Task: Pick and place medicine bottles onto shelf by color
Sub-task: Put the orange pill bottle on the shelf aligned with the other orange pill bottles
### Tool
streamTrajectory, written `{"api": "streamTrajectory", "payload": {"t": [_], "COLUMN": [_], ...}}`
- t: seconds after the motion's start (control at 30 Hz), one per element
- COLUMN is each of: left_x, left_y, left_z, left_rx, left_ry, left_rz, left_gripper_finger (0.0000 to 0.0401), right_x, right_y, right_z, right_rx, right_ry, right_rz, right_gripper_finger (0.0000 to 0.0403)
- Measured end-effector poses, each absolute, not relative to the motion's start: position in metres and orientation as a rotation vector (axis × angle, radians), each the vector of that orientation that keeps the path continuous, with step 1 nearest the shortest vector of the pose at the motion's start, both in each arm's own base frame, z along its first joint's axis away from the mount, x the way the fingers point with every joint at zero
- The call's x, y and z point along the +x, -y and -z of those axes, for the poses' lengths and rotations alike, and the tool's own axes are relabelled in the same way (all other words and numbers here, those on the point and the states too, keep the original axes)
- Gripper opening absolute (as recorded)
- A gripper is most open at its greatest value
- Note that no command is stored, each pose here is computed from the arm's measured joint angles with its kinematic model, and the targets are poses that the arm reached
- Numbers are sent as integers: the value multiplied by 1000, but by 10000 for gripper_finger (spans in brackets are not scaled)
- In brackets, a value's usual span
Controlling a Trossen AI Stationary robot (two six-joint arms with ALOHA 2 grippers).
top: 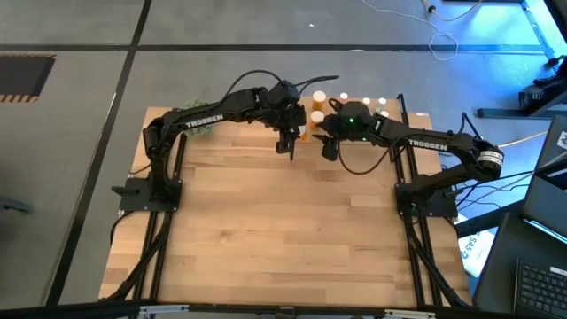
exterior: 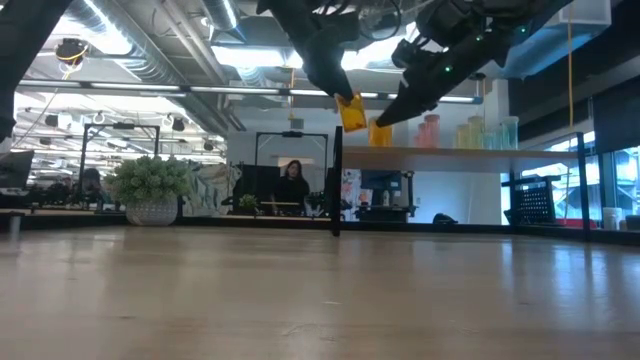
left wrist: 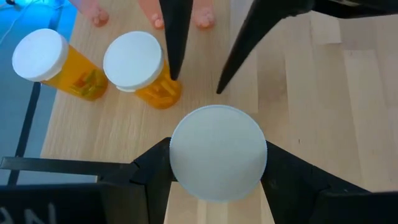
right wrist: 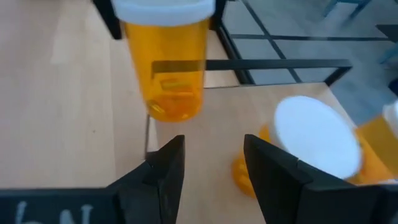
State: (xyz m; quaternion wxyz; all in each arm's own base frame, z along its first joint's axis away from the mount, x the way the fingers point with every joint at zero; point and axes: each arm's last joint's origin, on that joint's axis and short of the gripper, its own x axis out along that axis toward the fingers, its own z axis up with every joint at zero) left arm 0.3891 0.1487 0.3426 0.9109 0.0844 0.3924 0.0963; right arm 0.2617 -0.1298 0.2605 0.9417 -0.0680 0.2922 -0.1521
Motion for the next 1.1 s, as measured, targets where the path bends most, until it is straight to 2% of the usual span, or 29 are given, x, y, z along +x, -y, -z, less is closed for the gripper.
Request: {"api": "streamTrajectory", "payload": {"t": [0.17,0.5,1.1], "left_x": [389,389,390], "left_y": [-149,-149,-159], "left_z": [-343,-343,-343], "left_rx": [174,175,182], "left_ry": [-809,-806,-771], "left_rz": [-198,-199,-224], "left_gripper_finger": [196,196,196], "right_x": [261,260,228], "right_y": [132,132,113], "right_z": [-260,-262,-310], "right_rx": [-161,-162,-115], "right_ry": [-615,-603,-418], "right_rz": [385,383,374], "right_gripper_finger": [168,168,168]}}
